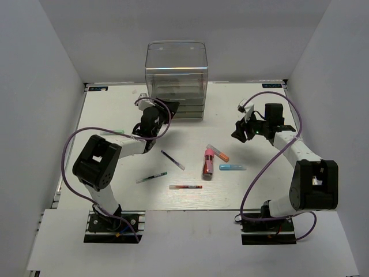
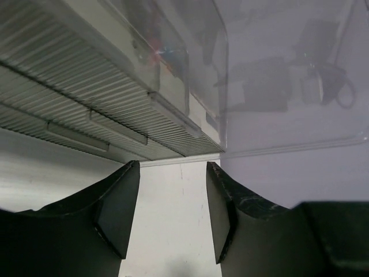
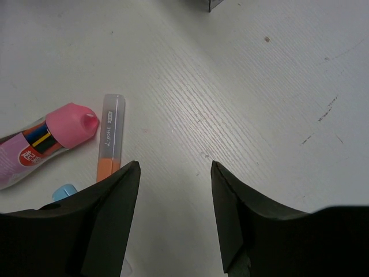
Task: Sort the stationery into containers
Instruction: Open the storage box at the center of the board, then pick up the stationery from the center of the board.
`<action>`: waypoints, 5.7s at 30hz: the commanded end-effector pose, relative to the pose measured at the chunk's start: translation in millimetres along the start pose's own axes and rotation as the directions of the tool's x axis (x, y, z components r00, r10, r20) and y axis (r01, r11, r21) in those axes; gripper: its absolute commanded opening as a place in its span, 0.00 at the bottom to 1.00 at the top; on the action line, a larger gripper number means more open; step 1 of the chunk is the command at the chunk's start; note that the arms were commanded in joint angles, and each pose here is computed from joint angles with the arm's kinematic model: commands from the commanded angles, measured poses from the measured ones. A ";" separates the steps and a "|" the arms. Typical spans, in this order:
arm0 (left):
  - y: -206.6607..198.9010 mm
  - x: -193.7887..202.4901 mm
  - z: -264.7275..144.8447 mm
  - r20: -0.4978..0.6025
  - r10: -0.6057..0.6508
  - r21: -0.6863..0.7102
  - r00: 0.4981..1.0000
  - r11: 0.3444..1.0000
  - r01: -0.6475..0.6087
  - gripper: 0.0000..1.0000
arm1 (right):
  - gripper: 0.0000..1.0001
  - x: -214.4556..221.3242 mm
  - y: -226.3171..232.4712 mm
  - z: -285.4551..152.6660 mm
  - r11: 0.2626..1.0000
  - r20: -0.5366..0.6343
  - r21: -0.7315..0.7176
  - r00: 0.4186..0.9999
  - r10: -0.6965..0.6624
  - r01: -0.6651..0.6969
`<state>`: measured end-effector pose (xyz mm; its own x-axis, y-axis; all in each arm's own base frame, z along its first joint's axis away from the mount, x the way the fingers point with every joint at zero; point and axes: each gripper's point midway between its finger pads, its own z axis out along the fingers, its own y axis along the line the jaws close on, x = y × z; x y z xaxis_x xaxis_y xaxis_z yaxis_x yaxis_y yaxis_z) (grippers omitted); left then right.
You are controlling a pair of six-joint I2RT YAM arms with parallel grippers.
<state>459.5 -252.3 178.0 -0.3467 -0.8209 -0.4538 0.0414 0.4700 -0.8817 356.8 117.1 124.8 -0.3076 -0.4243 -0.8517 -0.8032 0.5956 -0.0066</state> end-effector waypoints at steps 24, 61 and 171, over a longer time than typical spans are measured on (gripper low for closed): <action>-8.6 -35.8 31.9 0.237 -0.204 0.034 0.950 0.979 0.202 0.45 | 0.57 1.7 2.5 0.7 1.000 0.022 -0.005 1.000 -0.021 0.021; -63.6 -37.8 -15.0 0.153 -0.278 0.260 0.948 0.937 0.233 0.00 | 0.57 -0.7 15.4 0.2 0.996 0.041 -0.064 0.998 -0.057 0.059; -79.8 -49.5 -45.5 0.148 -0.242 0.305 0.959 0.934 0.189 0.00 | 0.00 -15.8 130.9 86.5 0.193 0.423 -0.337 0.332 -0.843 0.921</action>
<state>441.4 -237.1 240.1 -0.2119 -0.9422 -0.2594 0.1741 0.2248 -0.9587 290.0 251.4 62.8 0.8038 -0.3470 -0.4832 -0.5864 -0.5992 -0.5451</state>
